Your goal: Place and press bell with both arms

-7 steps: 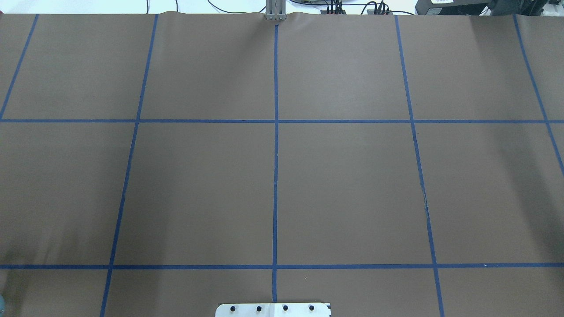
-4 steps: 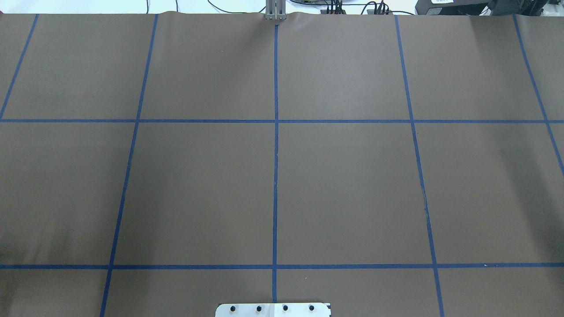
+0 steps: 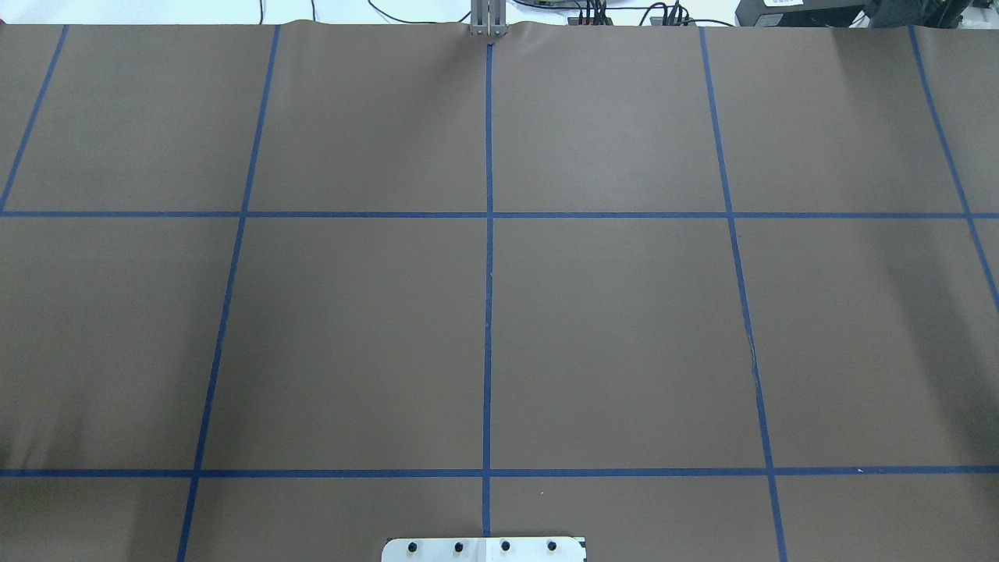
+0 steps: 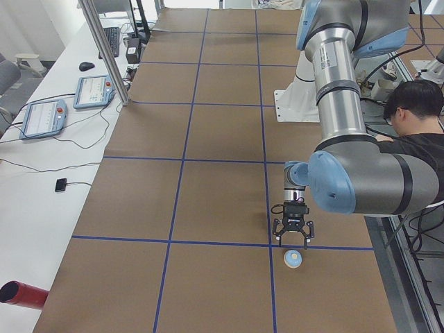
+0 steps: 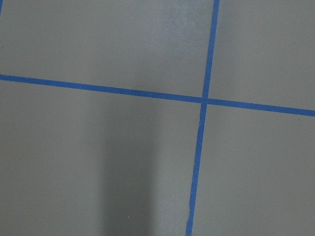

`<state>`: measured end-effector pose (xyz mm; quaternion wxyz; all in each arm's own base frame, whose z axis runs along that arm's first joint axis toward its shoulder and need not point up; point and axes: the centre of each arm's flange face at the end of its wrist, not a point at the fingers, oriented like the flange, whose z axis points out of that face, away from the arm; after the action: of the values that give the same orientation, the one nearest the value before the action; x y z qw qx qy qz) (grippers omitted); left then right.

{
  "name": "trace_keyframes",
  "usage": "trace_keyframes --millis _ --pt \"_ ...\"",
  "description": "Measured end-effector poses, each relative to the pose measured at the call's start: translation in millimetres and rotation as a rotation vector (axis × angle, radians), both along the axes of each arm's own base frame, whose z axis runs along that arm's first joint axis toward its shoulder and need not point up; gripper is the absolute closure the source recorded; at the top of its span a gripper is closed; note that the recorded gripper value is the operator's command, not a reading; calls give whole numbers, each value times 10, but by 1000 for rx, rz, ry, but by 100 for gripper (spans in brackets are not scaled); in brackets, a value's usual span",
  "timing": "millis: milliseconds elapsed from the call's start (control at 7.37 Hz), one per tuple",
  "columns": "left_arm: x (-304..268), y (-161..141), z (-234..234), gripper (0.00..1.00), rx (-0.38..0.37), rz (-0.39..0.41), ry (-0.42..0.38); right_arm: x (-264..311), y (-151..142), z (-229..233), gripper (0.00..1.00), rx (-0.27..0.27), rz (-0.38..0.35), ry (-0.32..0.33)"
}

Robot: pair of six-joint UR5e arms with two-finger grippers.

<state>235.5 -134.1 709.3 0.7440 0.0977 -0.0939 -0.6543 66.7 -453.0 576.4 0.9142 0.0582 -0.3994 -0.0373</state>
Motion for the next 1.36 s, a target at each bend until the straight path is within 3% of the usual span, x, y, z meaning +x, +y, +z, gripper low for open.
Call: trace_keyframes --millis 1357 --pt "24 172 342 0 24 -8 5 0 6 10 0 -2 0 0"
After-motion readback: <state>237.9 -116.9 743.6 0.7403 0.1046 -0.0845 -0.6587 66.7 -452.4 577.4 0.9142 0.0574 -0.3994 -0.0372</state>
